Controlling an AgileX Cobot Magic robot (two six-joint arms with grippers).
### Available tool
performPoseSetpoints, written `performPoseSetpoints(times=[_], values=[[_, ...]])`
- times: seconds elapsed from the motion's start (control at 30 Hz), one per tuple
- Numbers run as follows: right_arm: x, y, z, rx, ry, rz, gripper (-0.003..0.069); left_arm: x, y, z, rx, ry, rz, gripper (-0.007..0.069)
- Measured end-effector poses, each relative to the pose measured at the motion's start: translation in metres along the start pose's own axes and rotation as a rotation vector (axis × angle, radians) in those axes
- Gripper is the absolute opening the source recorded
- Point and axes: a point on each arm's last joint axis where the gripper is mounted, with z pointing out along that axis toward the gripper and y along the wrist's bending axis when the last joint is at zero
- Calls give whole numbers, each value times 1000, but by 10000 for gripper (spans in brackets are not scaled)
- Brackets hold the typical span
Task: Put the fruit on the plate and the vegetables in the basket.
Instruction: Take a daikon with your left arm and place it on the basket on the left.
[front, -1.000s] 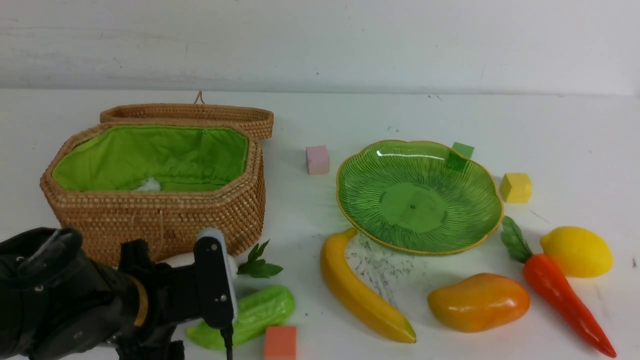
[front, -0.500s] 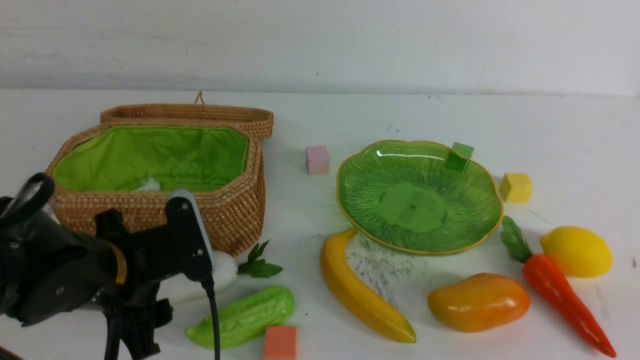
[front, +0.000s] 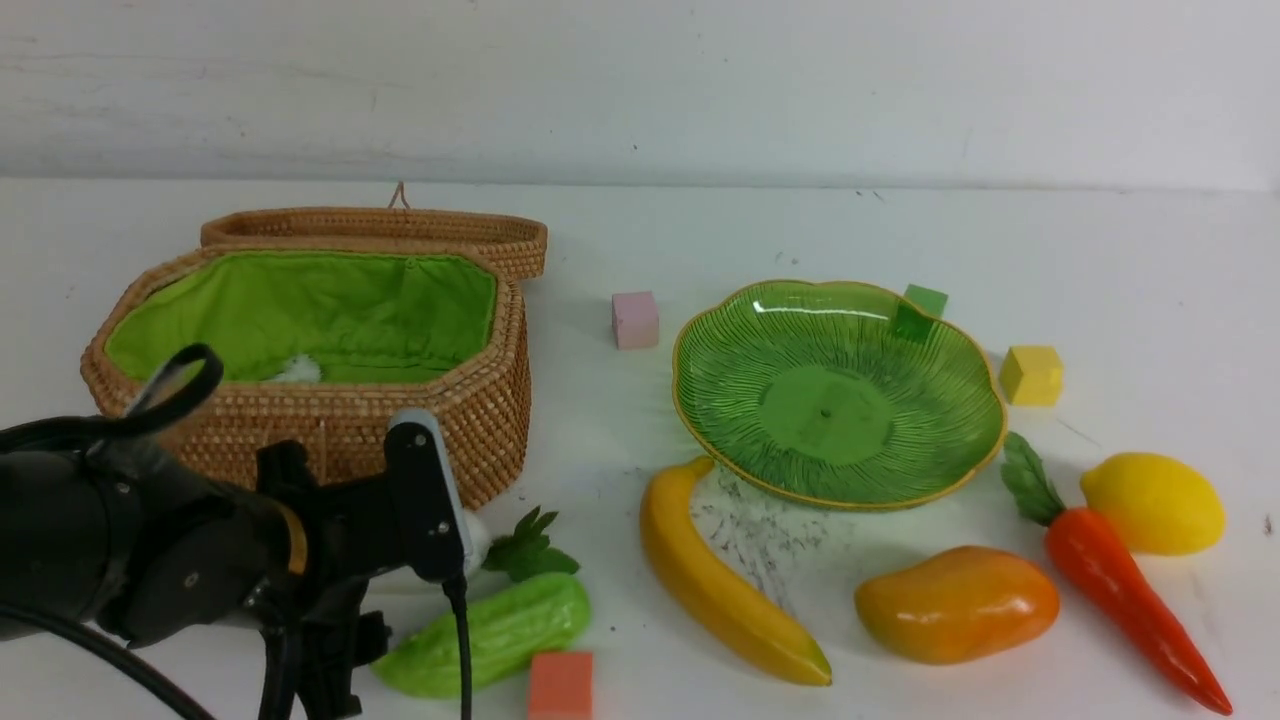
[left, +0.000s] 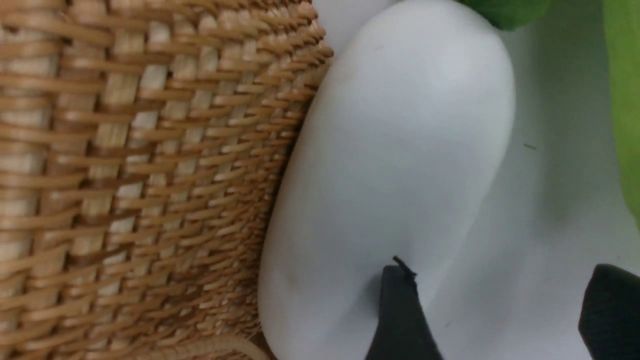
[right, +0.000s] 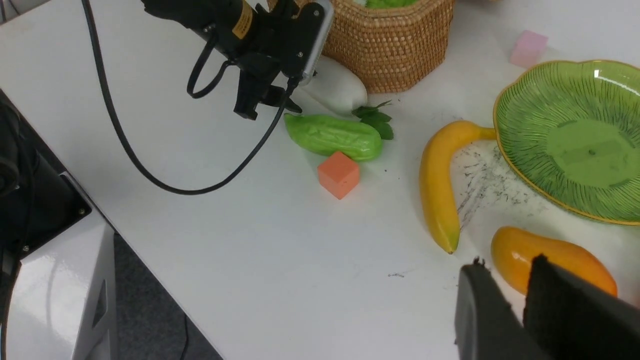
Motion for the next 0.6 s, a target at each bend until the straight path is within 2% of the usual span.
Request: performPoseSetpoints(times=[0.6], values=[[0,1,0,-10,-1,6,161,-3,4,0,-44,-28,95,455]])
